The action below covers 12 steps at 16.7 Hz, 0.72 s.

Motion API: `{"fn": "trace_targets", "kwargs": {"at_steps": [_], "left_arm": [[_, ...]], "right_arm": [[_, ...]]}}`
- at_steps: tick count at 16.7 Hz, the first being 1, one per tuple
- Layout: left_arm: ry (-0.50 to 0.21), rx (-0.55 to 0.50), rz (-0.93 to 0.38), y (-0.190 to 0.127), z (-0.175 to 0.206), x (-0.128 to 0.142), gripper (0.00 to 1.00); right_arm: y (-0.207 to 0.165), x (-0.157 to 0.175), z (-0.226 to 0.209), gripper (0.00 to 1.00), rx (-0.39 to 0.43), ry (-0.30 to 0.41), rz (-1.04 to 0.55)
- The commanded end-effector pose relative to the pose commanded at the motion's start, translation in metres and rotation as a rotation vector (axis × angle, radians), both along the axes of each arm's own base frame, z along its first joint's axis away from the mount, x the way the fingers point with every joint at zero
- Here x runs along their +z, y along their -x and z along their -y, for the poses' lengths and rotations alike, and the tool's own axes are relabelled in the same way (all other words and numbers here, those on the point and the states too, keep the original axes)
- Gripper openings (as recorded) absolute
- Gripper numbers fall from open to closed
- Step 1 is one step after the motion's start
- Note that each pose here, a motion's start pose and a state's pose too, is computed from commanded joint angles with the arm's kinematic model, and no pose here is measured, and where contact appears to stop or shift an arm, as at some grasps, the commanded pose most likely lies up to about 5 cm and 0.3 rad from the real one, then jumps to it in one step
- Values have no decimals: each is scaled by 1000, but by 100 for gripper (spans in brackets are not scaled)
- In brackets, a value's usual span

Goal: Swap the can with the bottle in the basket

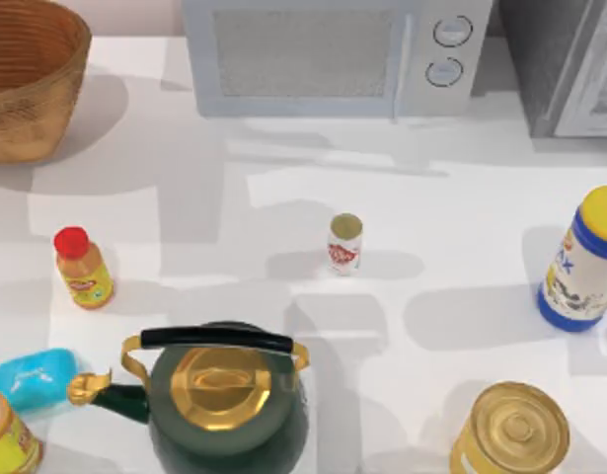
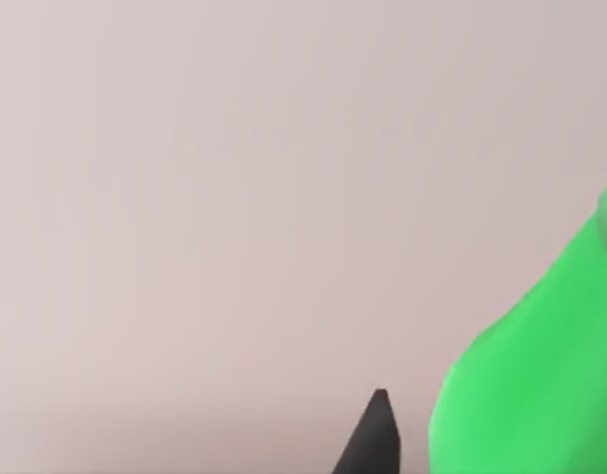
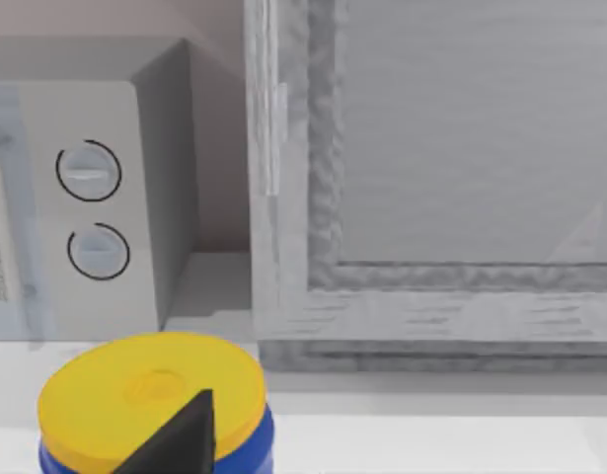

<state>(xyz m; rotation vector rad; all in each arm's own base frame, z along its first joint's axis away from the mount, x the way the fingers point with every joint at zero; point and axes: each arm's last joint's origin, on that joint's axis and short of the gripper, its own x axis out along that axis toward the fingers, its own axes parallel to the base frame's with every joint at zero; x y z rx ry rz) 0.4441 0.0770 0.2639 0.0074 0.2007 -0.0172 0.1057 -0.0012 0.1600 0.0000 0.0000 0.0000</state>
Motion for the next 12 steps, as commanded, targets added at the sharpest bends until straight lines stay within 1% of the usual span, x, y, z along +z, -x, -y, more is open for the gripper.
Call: {"fn": "trace_targets", "kwargs": {"at_steps": [4,12], "left_arm": [[0,0,2,-1,0,0,0],[0,0,2,-1,0,0,60]], "right_arm": [[0,0,0,100,0,0,0],[0,0,0,100,0,0,0]]}}
